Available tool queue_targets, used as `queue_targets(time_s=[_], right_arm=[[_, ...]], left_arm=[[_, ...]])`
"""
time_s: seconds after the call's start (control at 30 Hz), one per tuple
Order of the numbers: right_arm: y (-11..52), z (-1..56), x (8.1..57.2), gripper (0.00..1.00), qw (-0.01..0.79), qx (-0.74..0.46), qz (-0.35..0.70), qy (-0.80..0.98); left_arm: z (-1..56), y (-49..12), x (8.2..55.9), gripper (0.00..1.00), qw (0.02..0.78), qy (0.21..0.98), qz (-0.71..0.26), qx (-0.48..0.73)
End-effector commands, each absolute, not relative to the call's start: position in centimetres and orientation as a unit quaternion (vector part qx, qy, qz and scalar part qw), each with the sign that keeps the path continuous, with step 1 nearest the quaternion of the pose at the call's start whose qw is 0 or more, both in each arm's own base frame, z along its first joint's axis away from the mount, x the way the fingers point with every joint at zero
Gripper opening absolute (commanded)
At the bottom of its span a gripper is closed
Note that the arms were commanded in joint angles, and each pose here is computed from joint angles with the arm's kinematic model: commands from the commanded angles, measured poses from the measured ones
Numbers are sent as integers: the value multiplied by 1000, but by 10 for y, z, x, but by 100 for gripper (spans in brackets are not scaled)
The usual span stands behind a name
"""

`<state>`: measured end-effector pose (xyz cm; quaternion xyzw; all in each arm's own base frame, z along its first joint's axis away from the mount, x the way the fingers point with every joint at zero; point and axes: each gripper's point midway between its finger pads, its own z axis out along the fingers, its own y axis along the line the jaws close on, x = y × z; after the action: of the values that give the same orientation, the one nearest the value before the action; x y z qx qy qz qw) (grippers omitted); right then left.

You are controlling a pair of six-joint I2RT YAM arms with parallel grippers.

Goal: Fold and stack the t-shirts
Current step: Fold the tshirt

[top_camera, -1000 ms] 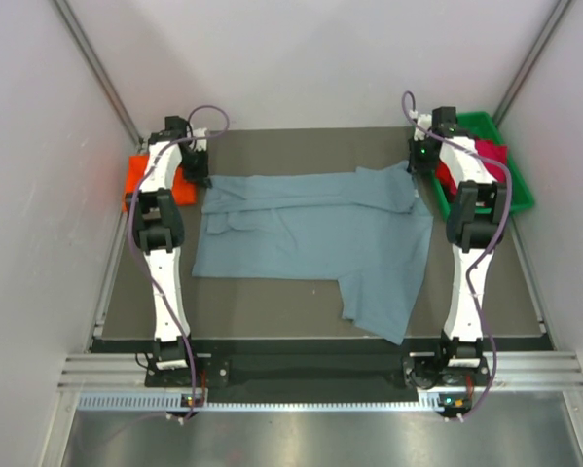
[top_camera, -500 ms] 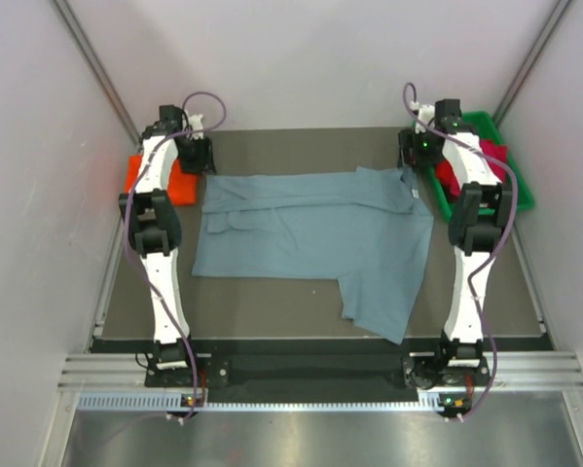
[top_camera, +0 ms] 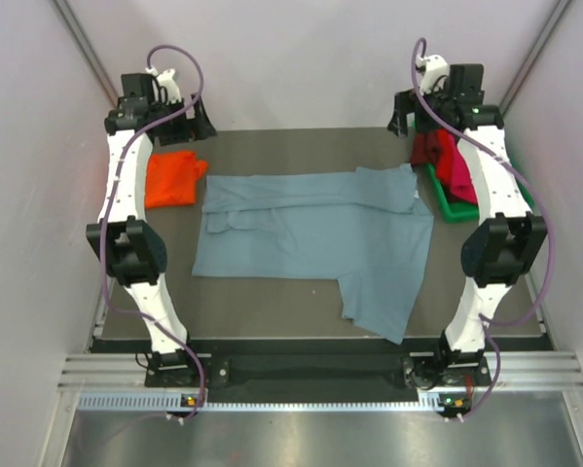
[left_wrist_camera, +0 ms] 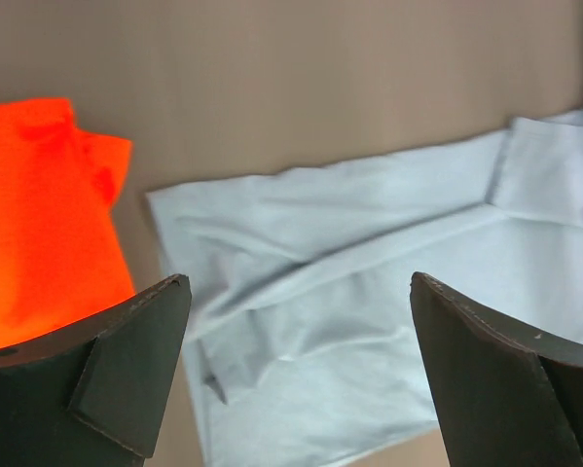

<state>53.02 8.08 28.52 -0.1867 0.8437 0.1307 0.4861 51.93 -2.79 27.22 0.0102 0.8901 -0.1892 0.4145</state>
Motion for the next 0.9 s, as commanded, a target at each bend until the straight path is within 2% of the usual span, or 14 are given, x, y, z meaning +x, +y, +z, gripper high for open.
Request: queue_targets(time_s=[0.0, 0.03, 0.07, 0.1, 0.13, 0.23, 0.27, 0.3, 0.33, 0.6, 0.87], right_arm=[[114, 301, 509, 91, 495, -214, 166, 826], [118, 307, 505, 95, 498, -213, 172, 823], [120, 308, 503, 97, 499, -213, 176, 822], [126, 308, 501, 98, 499, -217, 180, 820], [128, 307, 502, 99, 498, -217, 181, 820], [133, 297, 512, 99, 493, -216, 178, 824], [131, 294, 517, 99, 492, -212, 174, 826], [131, 294, 522, 99, 495, -212, 173, 824], [132, 281, 529, 99, 486, -214, 170, 830], [128, 229, 573, 98, 467, -218, 143, 845], [134, 162, 585, 95, 412, -207, 164, 872]], left_arm=[[289, -46, 501, 99, 412, 876, -252, 23], [294, -47, 501, 84, 420, 872, -250, 33], [296, -42, 505, 52, 430, 871, -234, 31], [298, -38, 508, 1, 436, 872, -221, 24], [305, -33, 512, 0, 446, 871, -207, 17], [306, -28, 521, 0, 458, 867, -196, 14], [303, -29, 525, 20, 459, 866, -197, 18], [302, -29, 527, 95, 459, 866, -199, 21], [300, -30, 530, 99, 460, 865, -198, 29], [227, -33, 538, 99, 398, 898, -183, 36], [179, -116, 516, 97, 311, 902, -285, 96]])
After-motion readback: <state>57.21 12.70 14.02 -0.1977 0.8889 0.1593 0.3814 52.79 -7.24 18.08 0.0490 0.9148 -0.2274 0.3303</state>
